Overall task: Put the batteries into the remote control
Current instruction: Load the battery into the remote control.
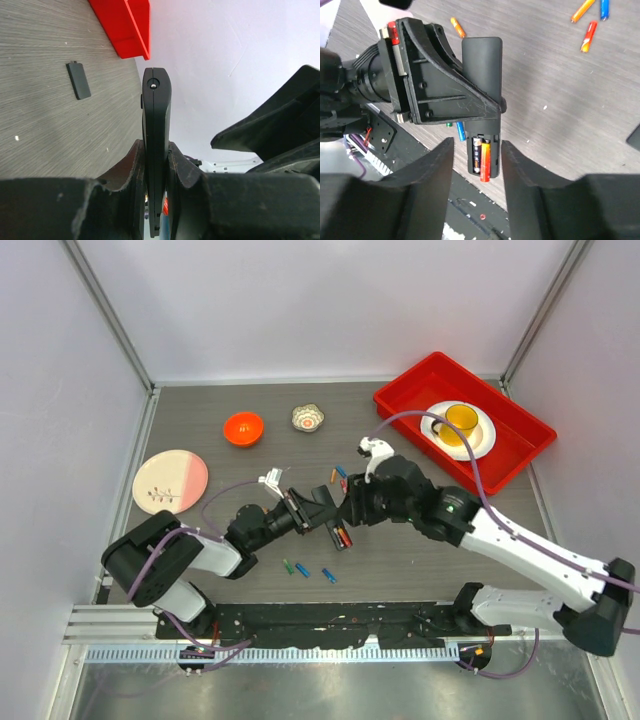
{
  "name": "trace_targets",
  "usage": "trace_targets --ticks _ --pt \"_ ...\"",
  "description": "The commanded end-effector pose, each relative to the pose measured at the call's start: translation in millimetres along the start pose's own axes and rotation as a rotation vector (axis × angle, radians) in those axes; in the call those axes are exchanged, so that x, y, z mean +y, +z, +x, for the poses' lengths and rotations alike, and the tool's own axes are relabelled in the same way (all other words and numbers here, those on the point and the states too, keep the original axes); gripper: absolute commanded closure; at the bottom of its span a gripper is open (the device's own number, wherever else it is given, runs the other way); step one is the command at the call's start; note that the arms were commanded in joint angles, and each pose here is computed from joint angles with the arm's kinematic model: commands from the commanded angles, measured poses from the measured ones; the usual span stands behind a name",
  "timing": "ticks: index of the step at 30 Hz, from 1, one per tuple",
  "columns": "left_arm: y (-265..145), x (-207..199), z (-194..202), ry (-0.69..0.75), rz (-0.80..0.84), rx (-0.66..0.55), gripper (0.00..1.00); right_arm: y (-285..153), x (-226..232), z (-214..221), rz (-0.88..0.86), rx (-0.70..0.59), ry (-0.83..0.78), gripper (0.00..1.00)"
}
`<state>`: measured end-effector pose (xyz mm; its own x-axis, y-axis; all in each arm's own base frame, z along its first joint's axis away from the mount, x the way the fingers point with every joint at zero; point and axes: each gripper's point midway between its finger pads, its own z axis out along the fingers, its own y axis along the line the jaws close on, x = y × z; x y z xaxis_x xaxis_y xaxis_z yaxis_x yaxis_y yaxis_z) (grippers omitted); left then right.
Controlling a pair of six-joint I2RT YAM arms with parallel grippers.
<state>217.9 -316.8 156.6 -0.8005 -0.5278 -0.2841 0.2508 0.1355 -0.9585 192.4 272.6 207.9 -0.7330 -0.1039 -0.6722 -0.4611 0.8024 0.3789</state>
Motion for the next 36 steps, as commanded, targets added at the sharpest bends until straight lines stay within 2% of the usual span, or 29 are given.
trace_targets --ticks 1,3,8,10,11,14,22,28,36 --pt "1 -83 -13 0.034 0.317 -0.020 1.00 -27 1 -30 -0.077 -0.259 -0.035 0.45" --pt "2 -87 -11 0.002 0.328 0.012 1.00 -25 0 -19 -0.115 -0.263 -0.046 0.34" --pt "4 -87 -5 -0.044 0.329 0.066 1.00 -40 4 -4 -0.221 -0.312 -0.077 0.29" --pt "5 -87 -3 -0.059 0.329 0.086 1.00 -40 0 3 -0.241 -0.347 -0.064 0.25" --pt "5 -87 -2 -0.064 0.330 0.094 1.00 -54 4 0 -0.277 -0.396 -0.055 0.22" --pt "7 -90 -2 -0.072 0.338 0.112 1.00 -63 3 7 -0.323 -0.439 -0.050 0.21" --pt "17 -101 -1 -0.086 0.373 0.166 1.00 -59 2 35 -0.388 -0.407 -0.059 0.20" --pt "16 -106 -1 -0.079 0.388 0.174 1.00 -47 -3 45 -0.368 -0.364 -0.064 0.21" --pt "11 -105 1 -0.075 0.386 0.176 1.00 -43 -4 40 -0.360 -0.382 -0.053 0.27"
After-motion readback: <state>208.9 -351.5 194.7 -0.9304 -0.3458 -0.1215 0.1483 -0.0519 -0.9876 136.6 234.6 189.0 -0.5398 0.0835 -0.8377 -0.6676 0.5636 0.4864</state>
